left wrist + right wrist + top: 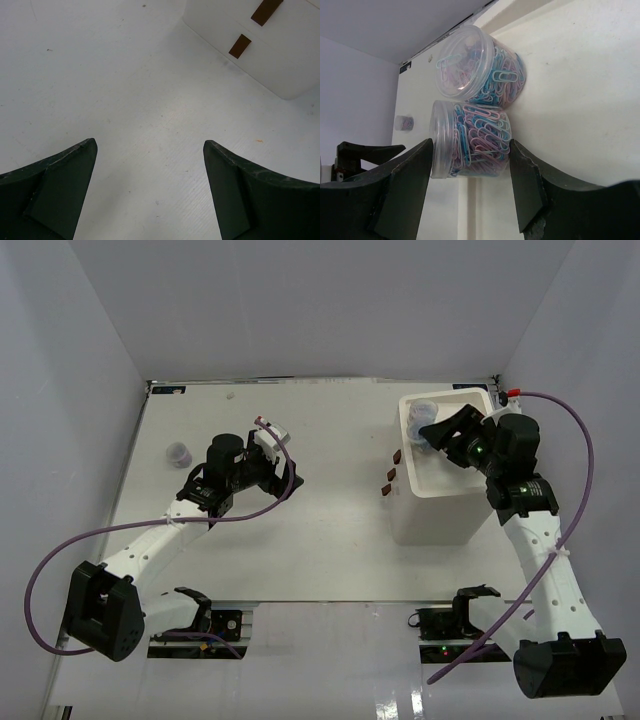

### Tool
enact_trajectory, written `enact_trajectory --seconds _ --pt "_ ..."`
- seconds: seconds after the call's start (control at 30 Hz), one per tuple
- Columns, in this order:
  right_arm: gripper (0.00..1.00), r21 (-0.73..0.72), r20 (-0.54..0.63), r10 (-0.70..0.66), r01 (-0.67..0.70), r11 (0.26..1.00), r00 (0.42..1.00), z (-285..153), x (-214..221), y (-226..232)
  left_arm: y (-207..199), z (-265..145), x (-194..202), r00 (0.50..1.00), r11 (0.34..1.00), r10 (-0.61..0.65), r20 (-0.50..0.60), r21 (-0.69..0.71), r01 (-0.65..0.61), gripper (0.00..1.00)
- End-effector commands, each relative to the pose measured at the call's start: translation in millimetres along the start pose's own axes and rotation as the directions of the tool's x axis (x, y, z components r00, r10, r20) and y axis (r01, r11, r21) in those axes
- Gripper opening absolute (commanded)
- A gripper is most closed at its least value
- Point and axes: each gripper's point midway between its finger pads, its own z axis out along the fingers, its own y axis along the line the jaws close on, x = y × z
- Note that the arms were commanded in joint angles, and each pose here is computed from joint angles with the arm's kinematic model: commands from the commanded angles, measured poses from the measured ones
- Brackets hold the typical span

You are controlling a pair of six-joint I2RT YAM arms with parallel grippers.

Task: Sort the stationery into containers
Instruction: Move the stationery to the storage box, then place the stationery in the storage box.

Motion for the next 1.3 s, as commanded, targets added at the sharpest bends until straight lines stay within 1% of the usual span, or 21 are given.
enact_trajectory --seconds 0.0,0.07,0.17,0.2,0.3,0.4,0.47,0.53,0.57,0.63,0.67,0.7,0.77,0.87,0.93,0.97,1.03,1.07,1.13,1.23,1.27 --pt "0.5 0.04 0.041 -0.023 0.022 0.999 0.999 6 -12 -8 1 -7 -15 0.999 1.0 0.012 0.04 -0.016 -0.011 0.98" --pt "0.53 0.054 0.036 -0.023 0.021 0.998 0.999 8 -11 -12 2 -7 -15 0.999 1.0 0.014 0.04 -0.021 -0.013 0.98" --pt "0.69 0.069 0.031 -0.028 0.026 0.997 0.999 10 -10 -17 2 -8 -14 0.999 1.0 0.013 0.038 -0.024 -0.012 0.98" --pt "0.81 0.067 0.025 -0.034 0.032 0.997 0.999 11 -9 -18 2 -7 -14 0.999 1.0 0.012 0.037 -0.024 -0.012 0.98" --pt "0.92 0.079 0.014 -0.051 0.05 0.996 0.999 9 -7 -20 3 -7 -13 0.999 1.0 0.011 0.032 -0.026 -0.01 0.98" --pt "0.98 0.095 0.022 -0.088 0.085 0.992 0.996 5 -12 -21 4 -7 -14 0.999 0.999 -0.002 0.034 -0.037 0.003 0.98" --pt "0.98 0.101 0.028 -0.131 0.127 0.987 0.991 0 -19 -18 8 -6 -15 0.999 0.998 -0.022 0.04 -0.061 0.024 0.98" --pt "0.96 0.127 0.032 -0.161 0.155 0.98 0.986 -5 -23 -19 14 -6 -17 0.995 0.99 -0.087 0.047 -0.104 0.091 0.98" --pt "0.94 0.126 0.045 -0.2 0.193 0.973 0.979 -9 -30 -15 26 -5 -11 0.989 0.973 -0.142 0.032 -0.177 0.145 0.98" --pt "0.91 0.15 0.054 -0.238 0.228 0.962 0.97 -14 -37 -16 39 -6 -5 0.965 0.925 -0.263 0.025 -0.276 0.259 0.98" --pt "0.9 0.151 0.057 -0.28 0.269 0.951 0.958 -18 -42 -13 58 -9 4 0.952 0.874 -0.304 0.025 -0.39 0.29 0.98" --pt "0.9 0.149 0.062 -0.3 0.288 0.946 0.952 -21 -45 -10 65 -11 8 0.929 0.826 -0.367 0.045 -0.443 0.348 0.98" --pt "0.9 0.122 0.075 -0.366 0.356 0.926 0.927 -27 -50 -2 85 -21 19 0.906 0.74 -0.42 0.049 -0.561 0.372 0.98" --pt "0.9 0.068 0.113 -0.428 0.423 0.904 0.897 -35 -53 11 108 -38 29 0.879 0.634 -0.469 0.091 -0.658 0.406 0.98" --pt "0.9 0.038 0.119 -0.463 0.462 0.886 0.878 -37 -50 15 124 -52 39 0.862 0.567 -0.494 0.115 -0.709 0.42 0.98" --pt "0.9 0.007 0.128 -0.476 0.479 0.878 0.87 -41 -48 22 141 -65 47 0.846 0.511 -0.514 0.143 -0.741 0.436 0.98" --pt "0.9 -0.013 0.139 -0.496 0.502 0.865 0.857 -43 -47 25 158 -79 57 0.827 0.447 -0.534 0.176 -0.772 0.452 0.98" --pt "0.9 -0.028 0.152 -0.504 0.514 0.858 0.85 -48 -46 29 172 -92 64 0.82 0.396 -0.538 0.198 -0.799 0.453 0.98" --pt "0.9 -0.046 0.156 -0.517 0.529 0.847 0.842 -48 -40 32 191 -102 71 0.822 0.347 -0.527 0.215 -0.829 0.439 0.98" --pt "0.9 -0.072 0.158 -0.524 0.539 0.839 0.837 -51 -32 35 229 -120 85 0.798 0.245 -0.541 0.266 -0.857 0.452 0.98" --pt "0.9 -0.079 0.162 -0.525 0.542 0.837 0.835 -52 -30 37 237 -119 83 0.796 0.238 -0.537 0.277 -0.856 0.459 0.98"
